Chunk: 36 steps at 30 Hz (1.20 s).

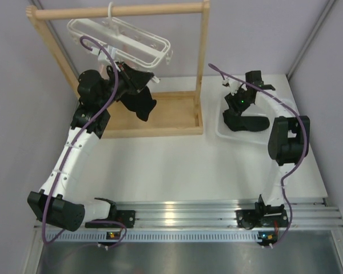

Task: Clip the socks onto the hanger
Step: Pick up the sock from the bin.

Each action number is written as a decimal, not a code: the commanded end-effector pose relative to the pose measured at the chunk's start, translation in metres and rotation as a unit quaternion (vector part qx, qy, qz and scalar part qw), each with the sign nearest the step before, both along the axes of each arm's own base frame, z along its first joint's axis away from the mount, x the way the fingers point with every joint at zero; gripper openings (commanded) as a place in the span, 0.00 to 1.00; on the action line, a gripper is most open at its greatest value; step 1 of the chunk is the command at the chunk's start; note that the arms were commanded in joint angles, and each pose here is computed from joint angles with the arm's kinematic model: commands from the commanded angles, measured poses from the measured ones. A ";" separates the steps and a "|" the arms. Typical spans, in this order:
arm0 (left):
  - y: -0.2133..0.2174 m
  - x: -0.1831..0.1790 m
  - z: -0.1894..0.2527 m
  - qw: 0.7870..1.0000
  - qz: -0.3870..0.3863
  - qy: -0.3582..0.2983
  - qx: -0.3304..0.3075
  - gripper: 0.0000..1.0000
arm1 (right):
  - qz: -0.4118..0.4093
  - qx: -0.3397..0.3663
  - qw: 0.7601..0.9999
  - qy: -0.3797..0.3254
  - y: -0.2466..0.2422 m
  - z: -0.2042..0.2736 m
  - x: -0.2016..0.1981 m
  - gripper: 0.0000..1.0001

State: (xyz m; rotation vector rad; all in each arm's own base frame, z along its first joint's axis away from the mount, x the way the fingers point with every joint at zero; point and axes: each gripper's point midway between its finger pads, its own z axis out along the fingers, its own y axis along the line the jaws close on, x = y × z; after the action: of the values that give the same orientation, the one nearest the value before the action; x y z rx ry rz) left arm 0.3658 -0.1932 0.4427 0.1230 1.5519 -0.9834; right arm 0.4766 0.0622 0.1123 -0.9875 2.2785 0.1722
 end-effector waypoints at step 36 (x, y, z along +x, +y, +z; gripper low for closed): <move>0.007 -0.002 0.017 1.000 0.007 -0.030 0.000 0.00 | -0.097 0.063 0.993 -0.030 0.007 0.017 0.025 0.00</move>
State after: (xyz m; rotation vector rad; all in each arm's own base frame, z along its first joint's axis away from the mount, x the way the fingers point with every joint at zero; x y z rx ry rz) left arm 0.3672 -0.1907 0.4411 0.1172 1.5576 -0.9765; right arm 0.4969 0.0645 0.0564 -0.6967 2.4281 0.1654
